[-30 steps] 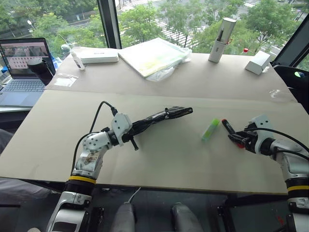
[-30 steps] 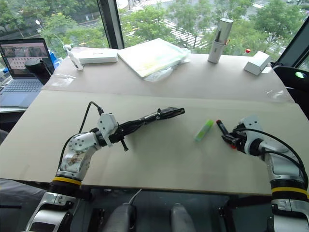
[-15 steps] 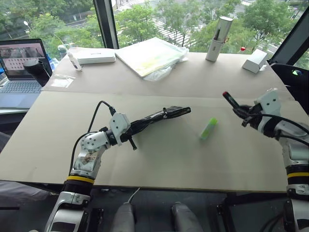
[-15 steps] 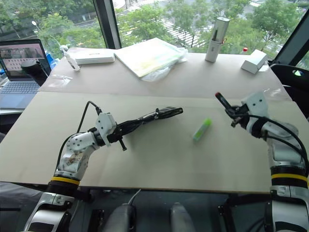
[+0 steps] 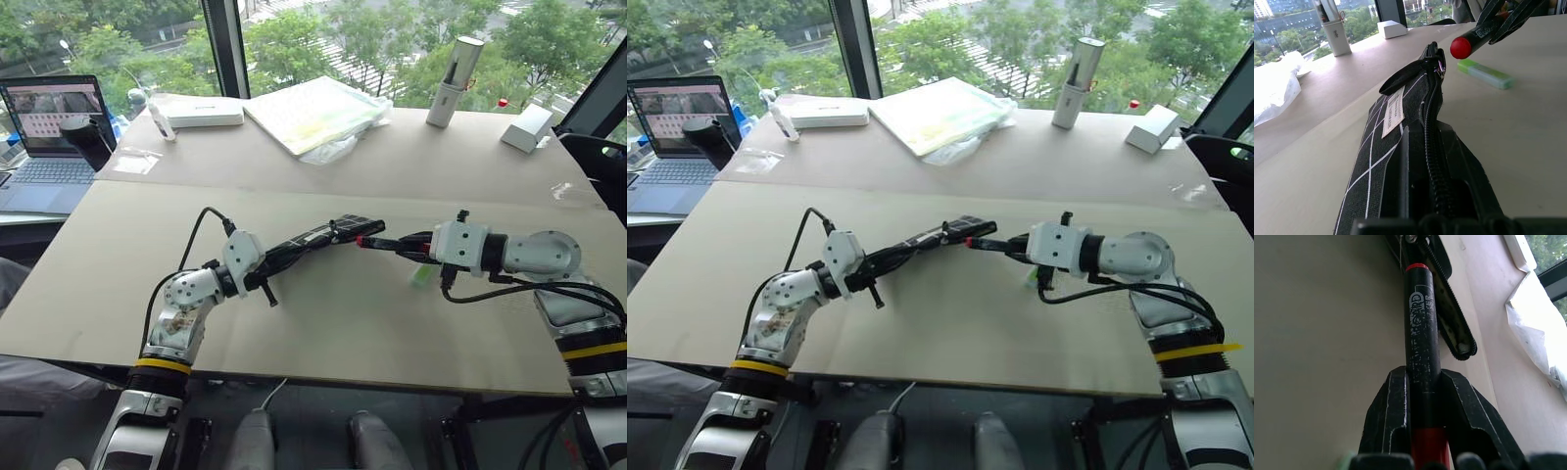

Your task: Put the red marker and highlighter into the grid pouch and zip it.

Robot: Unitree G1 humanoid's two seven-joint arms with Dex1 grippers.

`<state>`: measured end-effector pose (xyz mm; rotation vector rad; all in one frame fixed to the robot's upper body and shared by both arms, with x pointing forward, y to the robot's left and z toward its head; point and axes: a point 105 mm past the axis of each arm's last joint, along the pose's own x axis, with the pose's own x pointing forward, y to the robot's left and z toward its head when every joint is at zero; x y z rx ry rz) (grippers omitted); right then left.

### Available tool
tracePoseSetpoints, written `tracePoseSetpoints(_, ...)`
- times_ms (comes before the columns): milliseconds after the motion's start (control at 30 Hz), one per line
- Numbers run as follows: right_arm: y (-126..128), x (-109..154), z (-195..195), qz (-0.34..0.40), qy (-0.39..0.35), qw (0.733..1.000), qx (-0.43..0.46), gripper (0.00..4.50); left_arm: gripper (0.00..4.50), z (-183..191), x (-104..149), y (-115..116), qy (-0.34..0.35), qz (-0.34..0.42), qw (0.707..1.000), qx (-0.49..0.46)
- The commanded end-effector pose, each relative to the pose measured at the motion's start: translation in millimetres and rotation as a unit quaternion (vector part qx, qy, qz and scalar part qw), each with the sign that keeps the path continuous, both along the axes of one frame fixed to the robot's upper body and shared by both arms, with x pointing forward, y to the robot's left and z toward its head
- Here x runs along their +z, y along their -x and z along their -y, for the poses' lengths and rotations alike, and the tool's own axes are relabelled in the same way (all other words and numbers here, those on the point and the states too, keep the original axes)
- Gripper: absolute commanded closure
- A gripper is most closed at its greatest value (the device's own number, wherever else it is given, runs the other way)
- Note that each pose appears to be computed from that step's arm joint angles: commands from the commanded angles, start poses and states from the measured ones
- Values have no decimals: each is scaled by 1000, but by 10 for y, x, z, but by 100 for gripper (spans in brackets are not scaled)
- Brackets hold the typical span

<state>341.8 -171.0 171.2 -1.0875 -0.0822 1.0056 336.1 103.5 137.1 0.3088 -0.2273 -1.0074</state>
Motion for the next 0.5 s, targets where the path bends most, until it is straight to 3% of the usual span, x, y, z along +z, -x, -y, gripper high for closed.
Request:
tracePoseSetpoints(33,-65,164,-9,48,13,999,6,397,450,58,102,40,5,18,1000,-14)
tracePoseSetpoints(333,-40,366,50,50,-33,998,6,397,450,44,106,36,1,18,1000,-16)
tracePoseSetpoints(500,-61,406,104,57,-13,998,-4,397,450,56,96,44,1,17,1000,-20)
